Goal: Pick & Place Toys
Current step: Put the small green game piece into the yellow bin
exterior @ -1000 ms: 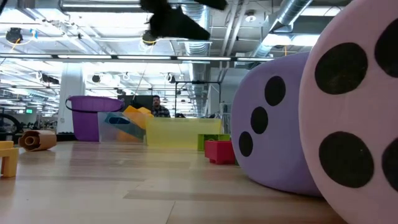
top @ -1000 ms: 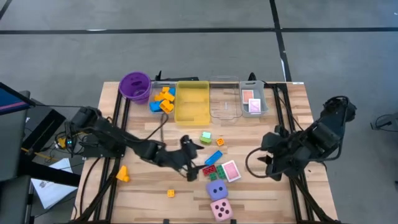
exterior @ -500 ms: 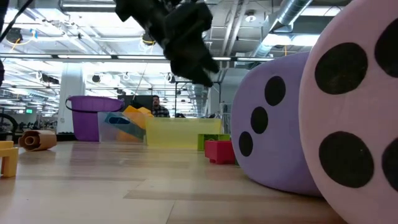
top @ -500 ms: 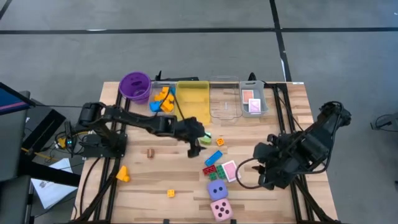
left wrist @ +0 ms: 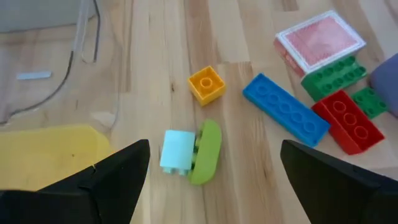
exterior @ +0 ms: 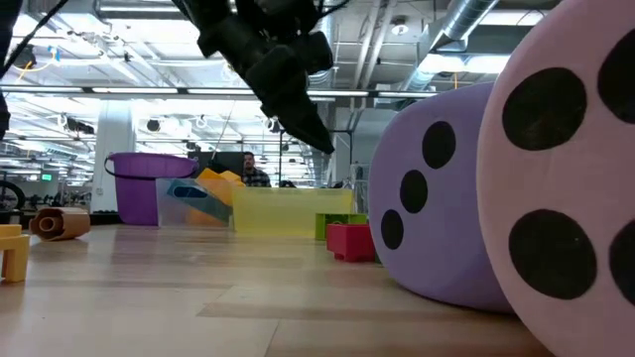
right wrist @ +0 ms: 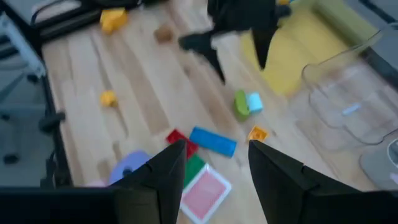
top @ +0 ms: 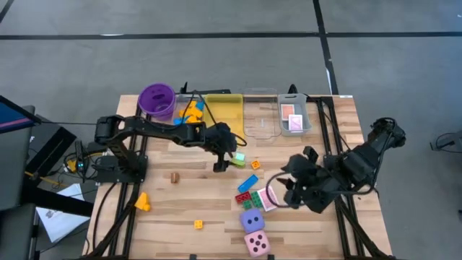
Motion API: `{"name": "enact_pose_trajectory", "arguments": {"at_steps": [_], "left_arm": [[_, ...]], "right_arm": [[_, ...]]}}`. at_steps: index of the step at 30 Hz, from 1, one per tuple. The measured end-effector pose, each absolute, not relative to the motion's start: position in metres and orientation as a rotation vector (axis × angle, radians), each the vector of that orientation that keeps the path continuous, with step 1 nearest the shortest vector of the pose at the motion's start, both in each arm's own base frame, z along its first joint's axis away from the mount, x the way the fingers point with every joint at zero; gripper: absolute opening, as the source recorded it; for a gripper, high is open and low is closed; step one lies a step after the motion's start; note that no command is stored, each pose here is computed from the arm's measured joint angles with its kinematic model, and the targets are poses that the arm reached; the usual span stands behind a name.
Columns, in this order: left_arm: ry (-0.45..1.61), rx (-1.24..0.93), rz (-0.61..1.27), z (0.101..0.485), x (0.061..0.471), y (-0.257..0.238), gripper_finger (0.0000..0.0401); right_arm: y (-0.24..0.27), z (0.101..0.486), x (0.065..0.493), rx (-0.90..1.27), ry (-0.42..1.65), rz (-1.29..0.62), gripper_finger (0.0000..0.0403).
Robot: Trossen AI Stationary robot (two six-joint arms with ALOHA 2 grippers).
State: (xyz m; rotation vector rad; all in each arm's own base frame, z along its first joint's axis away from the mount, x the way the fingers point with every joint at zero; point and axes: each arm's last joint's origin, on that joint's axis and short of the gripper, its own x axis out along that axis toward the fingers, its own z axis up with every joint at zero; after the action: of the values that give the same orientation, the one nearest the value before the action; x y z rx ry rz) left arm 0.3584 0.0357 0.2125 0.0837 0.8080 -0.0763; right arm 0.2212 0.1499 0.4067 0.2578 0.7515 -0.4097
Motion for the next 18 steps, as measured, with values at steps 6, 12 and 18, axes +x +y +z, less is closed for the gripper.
{"name": "enact_pose_trajectory", "arguments": {"at_steps": [6, 12, 18], "left_arm": [[0.871, 0.114, -0.14, 0.183, 0.367, 0.037, 0.0355], [0.858, 0.151, -0.156, 0.16, 0.38, 0.039, 0.0355], [0.891, 0.147, -0.161, 0.138, 0.385, 0.039, 0.0355]], "right_arm": [[0.136, 0.408, 0.232, 0.326, 0.724, -0.471, 0.0168], [0.133, 0.408, 0.235, 0.378, 0.712, -0.493, 0.0168], [0.135, 0.408, 0.234, 0.365, 0.717, -0.482, 0.0168]]}}
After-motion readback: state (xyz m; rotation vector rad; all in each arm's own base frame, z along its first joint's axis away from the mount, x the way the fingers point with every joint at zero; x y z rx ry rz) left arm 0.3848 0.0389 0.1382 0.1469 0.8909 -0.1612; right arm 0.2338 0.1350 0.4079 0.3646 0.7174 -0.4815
